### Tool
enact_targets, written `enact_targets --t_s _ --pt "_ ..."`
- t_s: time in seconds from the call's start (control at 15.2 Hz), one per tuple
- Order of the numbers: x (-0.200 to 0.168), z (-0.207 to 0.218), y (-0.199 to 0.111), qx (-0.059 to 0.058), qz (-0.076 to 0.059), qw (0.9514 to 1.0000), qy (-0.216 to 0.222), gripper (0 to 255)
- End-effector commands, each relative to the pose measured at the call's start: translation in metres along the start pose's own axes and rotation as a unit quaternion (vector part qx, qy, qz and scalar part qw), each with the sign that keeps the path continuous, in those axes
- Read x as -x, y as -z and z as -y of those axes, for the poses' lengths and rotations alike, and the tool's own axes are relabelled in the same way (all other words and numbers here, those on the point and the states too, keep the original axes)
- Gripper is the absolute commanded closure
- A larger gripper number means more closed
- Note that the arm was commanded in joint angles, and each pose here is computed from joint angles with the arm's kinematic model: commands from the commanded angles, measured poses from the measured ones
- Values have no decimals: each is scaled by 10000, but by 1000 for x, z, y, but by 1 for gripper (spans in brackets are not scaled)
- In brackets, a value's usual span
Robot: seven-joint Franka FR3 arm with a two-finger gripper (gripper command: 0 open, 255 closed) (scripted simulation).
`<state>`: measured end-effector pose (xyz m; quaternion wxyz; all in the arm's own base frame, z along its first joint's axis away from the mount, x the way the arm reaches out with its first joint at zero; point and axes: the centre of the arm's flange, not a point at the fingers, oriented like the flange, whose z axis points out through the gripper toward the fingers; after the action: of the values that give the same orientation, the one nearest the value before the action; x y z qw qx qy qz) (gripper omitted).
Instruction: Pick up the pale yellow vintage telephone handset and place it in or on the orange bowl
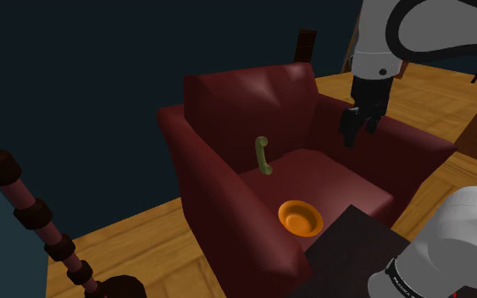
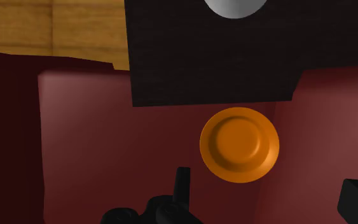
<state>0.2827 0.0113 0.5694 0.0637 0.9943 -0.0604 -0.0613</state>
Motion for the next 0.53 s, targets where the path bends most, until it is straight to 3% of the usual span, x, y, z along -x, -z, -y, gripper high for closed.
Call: enact_targets --t_s 0.0,0.46 --pt "0 0 0 0 0 10000 0 0" --pt "-65 -1 -62 106 -120 9998 123 0"
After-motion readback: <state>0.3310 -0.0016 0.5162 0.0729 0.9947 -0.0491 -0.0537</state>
